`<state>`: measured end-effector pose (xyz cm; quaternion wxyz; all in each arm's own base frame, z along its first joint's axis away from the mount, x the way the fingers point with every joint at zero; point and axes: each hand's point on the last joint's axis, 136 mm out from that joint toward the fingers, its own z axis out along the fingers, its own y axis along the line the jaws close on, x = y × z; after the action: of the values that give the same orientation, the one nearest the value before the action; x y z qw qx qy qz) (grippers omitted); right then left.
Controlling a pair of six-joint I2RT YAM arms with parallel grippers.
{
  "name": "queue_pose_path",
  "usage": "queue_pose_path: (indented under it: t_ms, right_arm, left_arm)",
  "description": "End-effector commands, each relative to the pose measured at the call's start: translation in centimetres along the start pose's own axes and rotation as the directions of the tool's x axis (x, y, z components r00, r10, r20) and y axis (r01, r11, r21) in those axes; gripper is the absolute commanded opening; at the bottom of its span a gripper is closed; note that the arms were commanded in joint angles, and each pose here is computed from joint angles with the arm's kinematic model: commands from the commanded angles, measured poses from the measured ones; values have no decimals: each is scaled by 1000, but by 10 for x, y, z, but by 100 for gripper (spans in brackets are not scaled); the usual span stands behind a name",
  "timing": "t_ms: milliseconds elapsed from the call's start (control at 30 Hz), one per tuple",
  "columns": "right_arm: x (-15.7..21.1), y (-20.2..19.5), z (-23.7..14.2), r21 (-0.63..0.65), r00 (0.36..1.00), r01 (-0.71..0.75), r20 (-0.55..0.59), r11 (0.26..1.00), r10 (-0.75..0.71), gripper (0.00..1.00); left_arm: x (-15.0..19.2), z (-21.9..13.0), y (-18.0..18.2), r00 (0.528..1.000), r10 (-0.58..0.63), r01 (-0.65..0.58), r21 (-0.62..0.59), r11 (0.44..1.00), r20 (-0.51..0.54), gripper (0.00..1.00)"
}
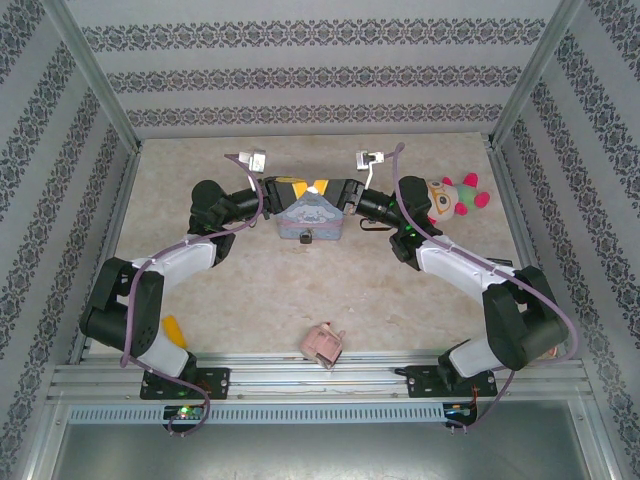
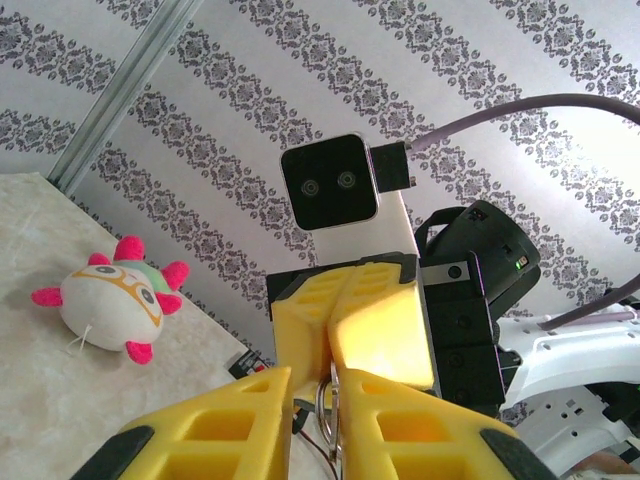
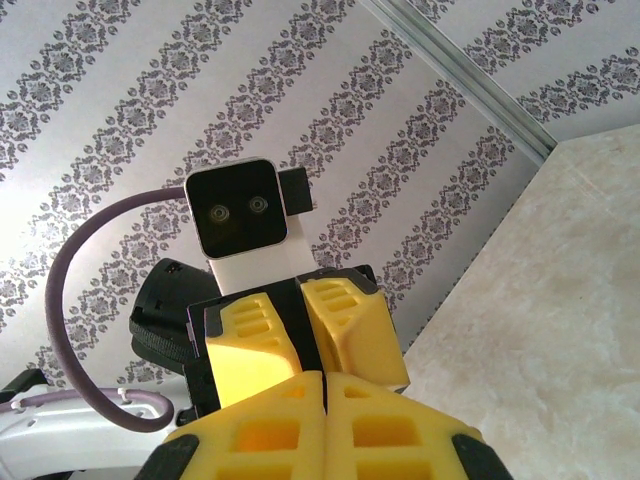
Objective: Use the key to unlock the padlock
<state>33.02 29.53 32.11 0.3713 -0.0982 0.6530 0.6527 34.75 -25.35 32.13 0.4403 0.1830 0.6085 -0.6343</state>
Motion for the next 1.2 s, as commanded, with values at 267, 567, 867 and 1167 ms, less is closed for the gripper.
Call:
queue_pose_path:
  t_ms: [267,567,867,1167]
  right_arm:
    - [-7,17,8,-63,999,39,5,997,-39,0]
    - [-7,-3,-7,31,999,48,20,998,-49,16]
    - [13,-20,-35,188,995,99,-15,977,-98,23]
    - [46,-4,-42,127,989,133,-83,983,-123,33]
  left_arm:
    - [-13,-1,-18,996,86,-86,36,996,1,0]
    - [-4,-4,-20,988,122,-125,-23,992,-96,0]
    - [18,-20,-37,936,164,-206,-105,973,-311,0]
    - [52,-24,-54,885,149,-215,-103,971,-441,0]
